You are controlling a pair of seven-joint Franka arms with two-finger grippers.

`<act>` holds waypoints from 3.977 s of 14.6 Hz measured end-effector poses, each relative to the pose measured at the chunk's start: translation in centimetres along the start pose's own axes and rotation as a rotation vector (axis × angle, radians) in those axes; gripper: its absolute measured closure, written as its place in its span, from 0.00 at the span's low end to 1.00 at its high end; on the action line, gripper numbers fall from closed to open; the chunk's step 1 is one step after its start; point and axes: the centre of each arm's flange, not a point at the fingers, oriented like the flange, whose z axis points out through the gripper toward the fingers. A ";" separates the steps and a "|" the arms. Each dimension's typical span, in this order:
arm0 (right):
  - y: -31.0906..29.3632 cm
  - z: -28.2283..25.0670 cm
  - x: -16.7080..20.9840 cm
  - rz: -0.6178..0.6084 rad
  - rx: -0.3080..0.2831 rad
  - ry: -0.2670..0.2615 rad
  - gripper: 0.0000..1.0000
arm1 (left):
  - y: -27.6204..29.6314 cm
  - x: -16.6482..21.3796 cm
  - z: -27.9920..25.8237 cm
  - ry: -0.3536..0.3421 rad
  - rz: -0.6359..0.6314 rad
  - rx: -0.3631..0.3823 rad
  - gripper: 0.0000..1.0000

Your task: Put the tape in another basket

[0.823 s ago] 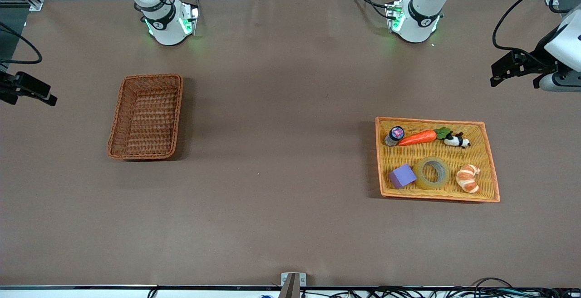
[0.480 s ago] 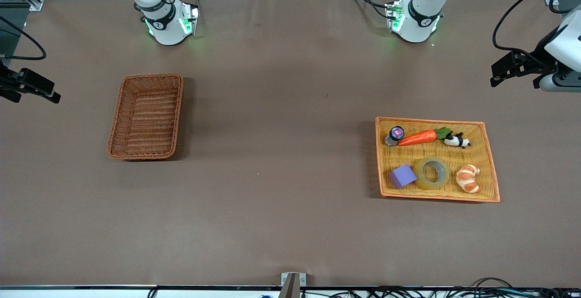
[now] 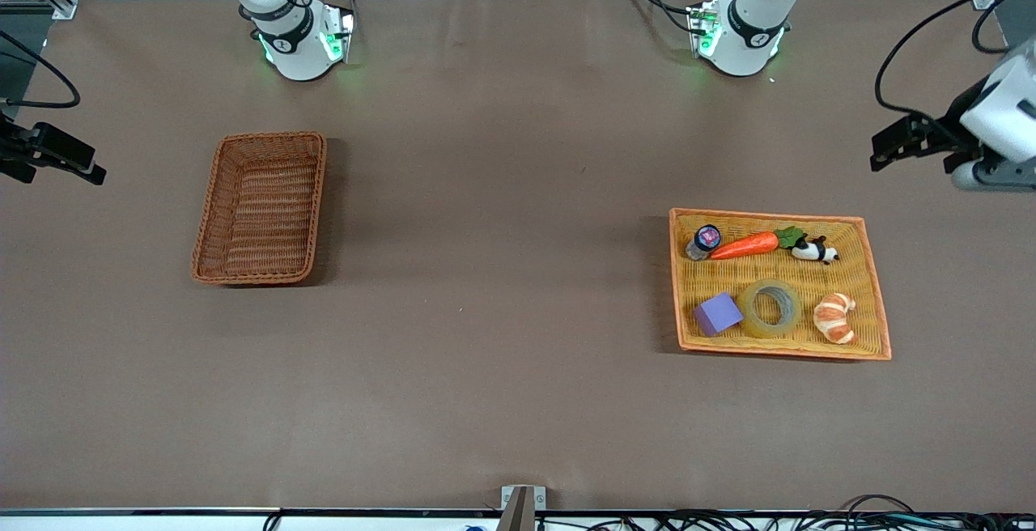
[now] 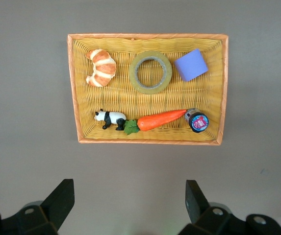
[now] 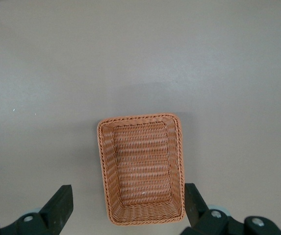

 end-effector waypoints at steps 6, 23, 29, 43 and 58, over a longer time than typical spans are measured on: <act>-0.2 -0.2 0.2 -0.004 0.000 0.016 0.00 | -2.8 6.2 11.0 0.009 -0.033 -0.016 0.00; -0.2 -0.2 0.2 -0.005 0.000 0.018 0.00 | -3.8 10.5 34.2 -0.028 -0.219 -0.060 0.25; -0.2 -0.2 0.2 -0.005 0.000 0.017 0.00 | -3.6 10.4 35.7 -0.048 -0.218 -0.062 0.55; -0.2 -0.1 0.1 -0.005 0.000 0.013 0.00 | -3.5 11.4 33.2 -0.022 -0.210 -0.059 0.79; -0.2 -0.1 0.1 -0.004 0.000 0.012 0.00 | 30.0 5.3 12.7 -0.027 0.053 -0.103 0.79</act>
